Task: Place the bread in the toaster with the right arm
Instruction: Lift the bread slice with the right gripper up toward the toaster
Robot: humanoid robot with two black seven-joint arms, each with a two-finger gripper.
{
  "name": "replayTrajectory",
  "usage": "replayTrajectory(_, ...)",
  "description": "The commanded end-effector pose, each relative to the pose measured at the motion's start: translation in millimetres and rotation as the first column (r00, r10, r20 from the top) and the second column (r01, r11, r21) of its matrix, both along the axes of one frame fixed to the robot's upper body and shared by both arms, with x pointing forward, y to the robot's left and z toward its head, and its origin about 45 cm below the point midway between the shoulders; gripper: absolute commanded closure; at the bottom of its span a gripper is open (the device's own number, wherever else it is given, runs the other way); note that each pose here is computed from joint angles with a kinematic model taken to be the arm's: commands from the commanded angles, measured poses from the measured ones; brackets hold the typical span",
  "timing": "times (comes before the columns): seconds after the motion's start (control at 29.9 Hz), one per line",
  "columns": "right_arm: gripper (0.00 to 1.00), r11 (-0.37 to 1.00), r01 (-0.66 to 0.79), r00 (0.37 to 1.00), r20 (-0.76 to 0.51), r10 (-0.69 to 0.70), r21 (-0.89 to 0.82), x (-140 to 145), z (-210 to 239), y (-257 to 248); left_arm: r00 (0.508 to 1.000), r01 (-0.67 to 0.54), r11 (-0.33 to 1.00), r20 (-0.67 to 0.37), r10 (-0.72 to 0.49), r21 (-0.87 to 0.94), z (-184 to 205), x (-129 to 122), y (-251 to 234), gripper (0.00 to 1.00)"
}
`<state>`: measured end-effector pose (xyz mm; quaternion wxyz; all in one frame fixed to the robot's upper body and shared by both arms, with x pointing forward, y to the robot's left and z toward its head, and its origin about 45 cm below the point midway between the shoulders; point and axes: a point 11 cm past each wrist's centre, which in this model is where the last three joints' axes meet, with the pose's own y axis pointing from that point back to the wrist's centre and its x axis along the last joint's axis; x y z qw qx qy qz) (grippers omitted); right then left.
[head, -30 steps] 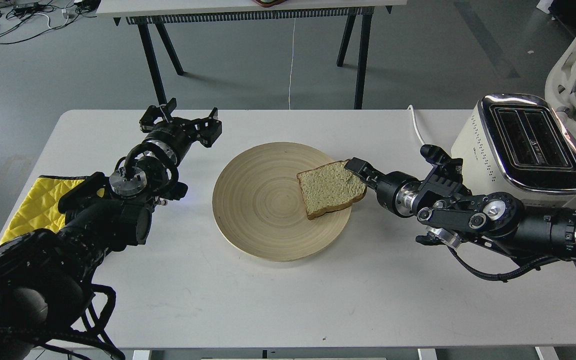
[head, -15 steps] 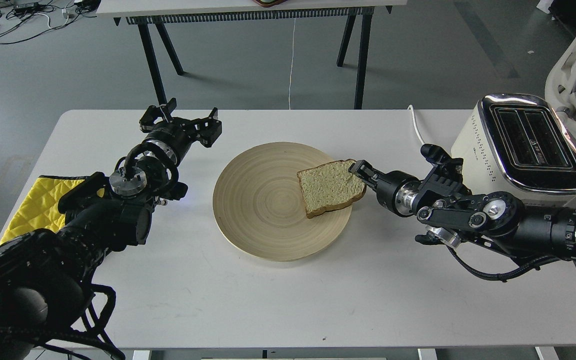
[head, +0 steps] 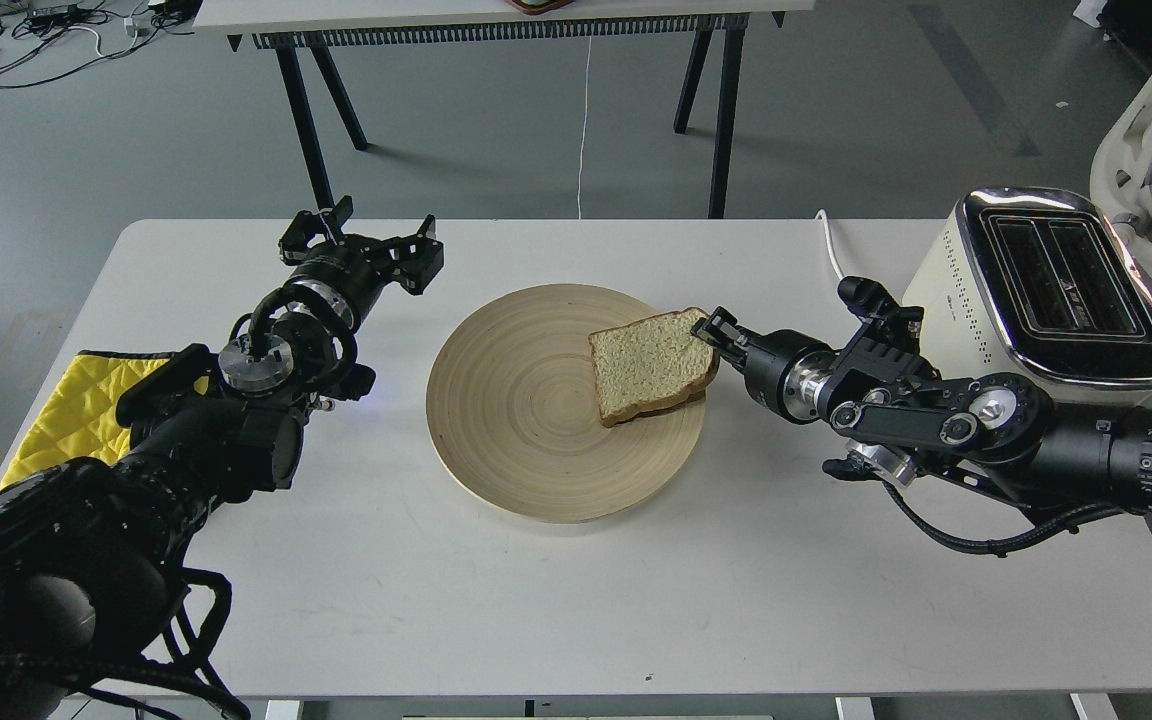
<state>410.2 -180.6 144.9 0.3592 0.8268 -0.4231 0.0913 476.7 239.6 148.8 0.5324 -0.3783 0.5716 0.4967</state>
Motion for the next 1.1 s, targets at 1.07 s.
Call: replayTrajectory(1.07,0.99,0.895,0.367,0.815,0.551,-0.179,-0.252,3.5,269.2,-252.3,1.0,0.0,1.0,0.0,0.0,0.0,0.0,0.0,0.0,0.0)
